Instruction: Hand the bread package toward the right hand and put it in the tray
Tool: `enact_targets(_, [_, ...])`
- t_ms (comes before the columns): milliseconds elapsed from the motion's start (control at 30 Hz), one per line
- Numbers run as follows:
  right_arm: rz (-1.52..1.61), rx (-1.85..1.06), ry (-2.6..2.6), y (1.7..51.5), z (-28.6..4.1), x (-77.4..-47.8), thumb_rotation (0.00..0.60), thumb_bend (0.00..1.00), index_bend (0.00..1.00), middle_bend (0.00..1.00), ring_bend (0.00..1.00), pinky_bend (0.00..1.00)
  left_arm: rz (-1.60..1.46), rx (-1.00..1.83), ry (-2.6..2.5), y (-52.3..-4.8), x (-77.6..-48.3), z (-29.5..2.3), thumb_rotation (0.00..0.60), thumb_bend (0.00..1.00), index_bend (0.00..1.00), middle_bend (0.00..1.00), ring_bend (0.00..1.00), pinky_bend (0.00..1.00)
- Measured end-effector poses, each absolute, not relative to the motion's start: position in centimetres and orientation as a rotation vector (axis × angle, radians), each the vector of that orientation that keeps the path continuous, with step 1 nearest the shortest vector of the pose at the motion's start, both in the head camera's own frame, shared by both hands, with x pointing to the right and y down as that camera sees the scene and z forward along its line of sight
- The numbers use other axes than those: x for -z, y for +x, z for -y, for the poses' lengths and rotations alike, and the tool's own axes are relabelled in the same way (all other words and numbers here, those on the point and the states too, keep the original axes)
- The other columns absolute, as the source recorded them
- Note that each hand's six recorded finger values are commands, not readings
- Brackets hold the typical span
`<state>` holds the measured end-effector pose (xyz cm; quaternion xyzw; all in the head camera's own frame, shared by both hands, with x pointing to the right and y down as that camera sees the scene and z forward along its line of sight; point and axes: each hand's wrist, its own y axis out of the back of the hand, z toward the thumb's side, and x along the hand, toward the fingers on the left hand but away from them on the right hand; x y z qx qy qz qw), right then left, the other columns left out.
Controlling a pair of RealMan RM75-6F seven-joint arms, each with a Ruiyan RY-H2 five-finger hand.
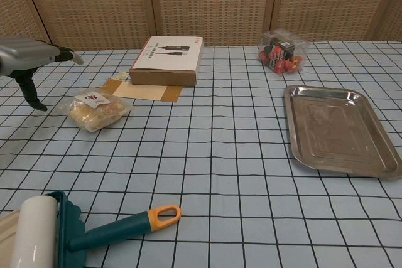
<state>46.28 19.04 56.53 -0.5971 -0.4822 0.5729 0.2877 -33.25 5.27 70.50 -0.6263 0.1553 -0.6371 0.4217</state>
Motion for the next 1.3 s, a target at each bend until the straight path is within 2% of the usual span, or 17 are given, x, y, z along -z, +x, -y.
enact_targets(233, [1.304,-1.533,-1.586,46.7,-18.9,-56.4,0.600,0.11,0.00,0.00,0.00,0.00,-0.318,1.612,-1.571,-31.5,-72.7,-5.0,0.600,0.04,0.02,0.00,0.00,0.00])
enact_targets(533, [1.304,-1.519,-1.600,46.6,-18.8,-56.3,0.600,0.11,0.00,0.00,0.00,0.00,-0.245,1.614,-1.564,-29.2,-75.2,-5.5,0.600,0.05,0.12,0.00,0.00,0.01])
enact_targets(633, [1.305,-1.515,-1.605,46.5,-18.9,-56.2,0.600,0.11,0.01,0.00,0.00,0.00,-0.241,1.608,-1.564,-28.7,-75.6,-5.7,0.600,0.11,0.28,0.05,0.08,0.15])
enact_targets(700, [1.306,-1.509,-1.608,46.4,-18.9,-56.1,0.600,0.11,0.01,0.00,0.00,0.00,-0.248,1.594,-1.562,-28.4,-75.5,-5.7,0.600,0.22,0.46,0.19,0.23,0.28])
enact_targets(800, [1.305,-1.504,-1.611,46.4,-18.9,-56.0,0.600,0.11,0.01,0.00,0.00,0.00,-0.272,1.556,-1.558,-27.8,-75.1,-5.7,0.600,0.33,0.58,0.31,0.33,0.35])
enact_targets(1133, [1.315,-1.494,-1.624,46.2,-18.9,-55.9,0.600,0.11,0.01,0.00,0.00,0.00,-0.401,1.352,-1.614,-23.8,-71.9,-5.7,0.600,0.34,0.61,0.33,0.34,0.37])
enact_targets(1300, [1.330,-1.486,-1.630,46.4,-18.7,-55.7,0.600,0.11,0.01,0.00,0.00,0.00,-0.423,1.219,-1.642,-18.9,-70.6,-5.5,0.600,0.34,0.61,0.33,0.34,0.36])
